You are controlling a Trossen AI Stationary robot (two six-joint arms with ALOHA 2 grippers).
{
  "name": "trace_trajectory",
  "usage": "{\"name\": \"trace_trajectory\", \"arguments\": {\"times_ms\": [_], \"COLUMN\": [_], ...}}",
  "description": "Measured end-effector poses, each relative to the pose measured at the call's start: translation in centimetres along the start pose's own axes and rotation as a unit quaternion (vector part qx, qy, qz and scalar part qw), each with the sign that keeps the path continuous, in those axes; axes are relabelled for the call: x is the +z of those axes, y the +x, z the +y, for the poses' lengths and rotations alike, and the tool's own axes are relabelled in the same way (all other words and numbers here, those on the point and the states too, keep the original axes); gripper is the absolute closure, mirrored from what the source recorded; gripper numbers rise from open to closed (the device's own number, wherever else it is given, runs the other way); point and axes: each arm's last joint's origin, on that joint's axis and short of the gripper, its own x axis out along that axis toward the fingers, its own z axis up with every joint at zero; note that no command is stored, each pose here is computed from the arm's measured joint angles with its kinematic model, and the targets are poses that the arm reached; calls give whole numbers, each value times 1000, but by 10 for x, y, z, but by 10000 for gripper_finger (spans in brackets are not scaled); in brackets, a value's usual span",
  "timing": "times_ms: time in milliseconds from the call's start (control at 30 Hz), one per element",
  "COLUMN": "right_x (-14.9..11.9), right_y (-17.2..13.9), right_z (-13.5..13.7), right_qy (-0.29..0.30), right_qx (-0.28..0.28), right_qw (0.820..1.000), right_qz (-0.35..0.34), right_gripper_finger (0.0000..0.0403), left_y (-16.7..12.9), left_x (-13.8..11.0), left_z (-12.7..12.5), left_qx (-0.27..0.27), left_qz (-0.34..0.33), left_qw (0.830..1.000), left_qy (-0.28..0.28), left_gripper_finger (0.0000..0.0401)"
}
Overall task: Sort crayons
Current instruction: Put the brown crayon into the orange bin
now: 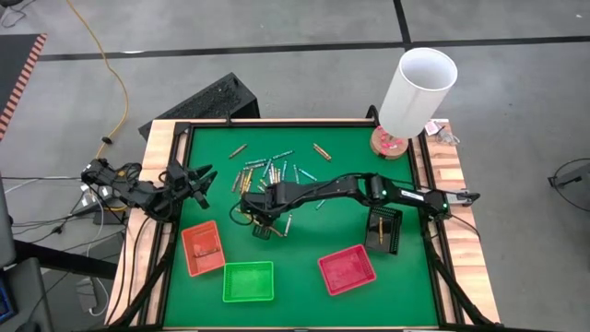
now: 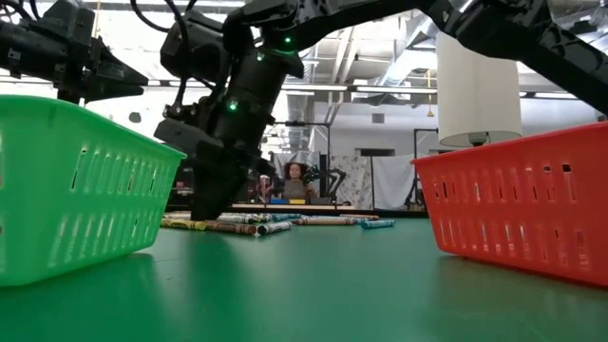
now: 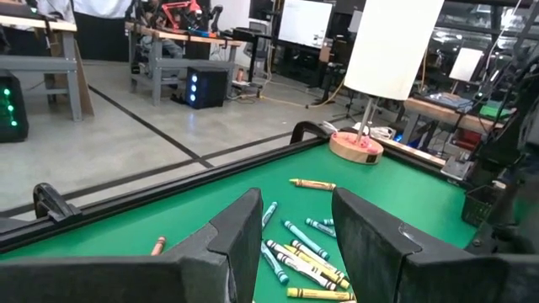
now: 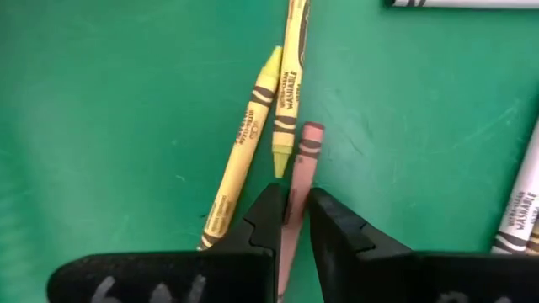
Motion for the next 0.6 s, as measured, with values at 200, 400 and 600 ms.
{"name": "trace_trajectory", "arguments": {"times_ms": [200,400,600], "right_x": [-3,-3,-4], "right_y": [2,2,2], "right_z": [-1,-4,-4], "right_qy": [4,10,15], "right_qx": [-1,-5,-8], "right_qw": [1000,1000,1000], "right_qz": [7,15,18], "right_gripper_finger": [337,345,392], "left_y": [0,0,0], "left_x": [0,0,0], "left_z": [0,0,0], "left_qx": [0,0,0], "left_qz": [0,0,0], "left_qw": [1000,1000,1000], "left_qy": [0,0,0], "left_gripper_finger": [266,266,266]}}
